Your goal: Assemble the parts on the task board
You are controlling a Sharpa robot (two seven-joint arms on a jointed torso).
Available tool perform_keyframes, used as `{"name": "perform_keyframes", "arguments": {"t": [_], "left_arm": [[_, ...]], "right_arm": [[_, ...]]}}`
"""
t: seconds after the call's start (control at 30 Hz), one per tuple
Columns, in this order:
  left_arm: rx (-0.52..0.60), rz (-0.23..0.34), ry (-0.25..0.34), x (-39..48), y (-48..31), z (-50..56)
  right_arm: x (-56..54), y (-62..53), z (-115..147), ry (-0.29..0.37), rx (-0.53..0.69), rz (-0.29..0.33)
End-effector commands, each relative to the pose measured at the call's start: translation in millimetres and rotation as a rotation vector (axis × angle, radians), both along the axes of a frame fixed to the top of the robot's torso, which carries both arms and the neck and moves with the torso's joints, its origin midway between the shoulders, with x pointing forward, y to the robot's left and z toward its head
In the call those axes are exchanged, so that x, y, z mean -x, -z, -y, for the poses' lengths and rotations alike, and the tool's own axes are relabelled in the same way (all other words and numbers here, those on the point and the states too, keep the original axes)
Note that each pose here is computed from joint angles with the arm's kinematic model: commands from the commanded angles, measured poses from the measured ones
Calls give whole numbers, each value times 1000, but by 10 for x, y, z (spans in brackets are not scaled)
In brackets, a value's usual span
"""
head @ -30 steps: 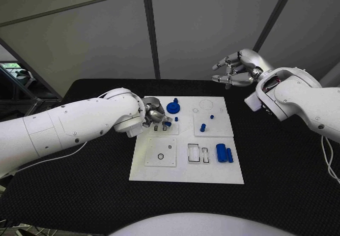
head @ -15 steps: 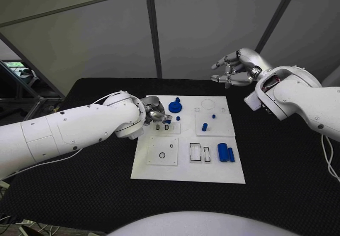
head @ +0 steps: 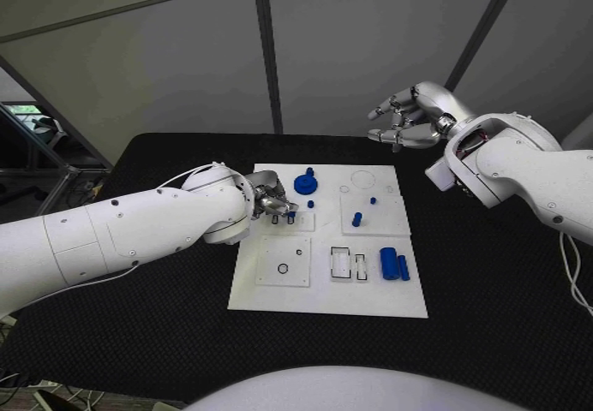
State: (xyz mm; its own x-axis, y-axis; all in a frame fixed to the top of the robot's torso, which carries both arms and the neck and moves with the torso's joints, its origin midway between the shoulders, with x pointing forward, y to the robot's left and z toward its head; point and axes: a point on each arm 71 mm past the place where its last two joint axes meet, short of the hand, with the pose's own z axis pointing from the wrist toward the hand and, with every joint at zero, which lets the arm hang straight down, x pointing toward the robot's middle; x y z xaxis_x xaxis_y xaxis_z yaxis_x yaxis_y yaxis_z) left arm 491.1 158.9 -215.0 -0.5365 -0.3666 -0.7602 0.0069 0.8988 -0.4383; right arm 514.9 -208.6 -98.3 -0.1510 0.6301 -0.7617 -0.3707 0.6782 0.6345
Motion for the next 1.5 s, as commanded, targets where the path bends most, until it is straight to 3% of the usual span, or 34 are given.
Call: {"name": "perform_keyframes", "arguments": {"t": [0.03, 1.5], "left_arm": [[-40, -3, 27, 6, 8, 13], [-145, -18, 96, 11, 72, 13]], "right_arm": [[-1, -11, -10, -5, 8, 10], [-7, -2, -32, -6, 17, 8]]}}
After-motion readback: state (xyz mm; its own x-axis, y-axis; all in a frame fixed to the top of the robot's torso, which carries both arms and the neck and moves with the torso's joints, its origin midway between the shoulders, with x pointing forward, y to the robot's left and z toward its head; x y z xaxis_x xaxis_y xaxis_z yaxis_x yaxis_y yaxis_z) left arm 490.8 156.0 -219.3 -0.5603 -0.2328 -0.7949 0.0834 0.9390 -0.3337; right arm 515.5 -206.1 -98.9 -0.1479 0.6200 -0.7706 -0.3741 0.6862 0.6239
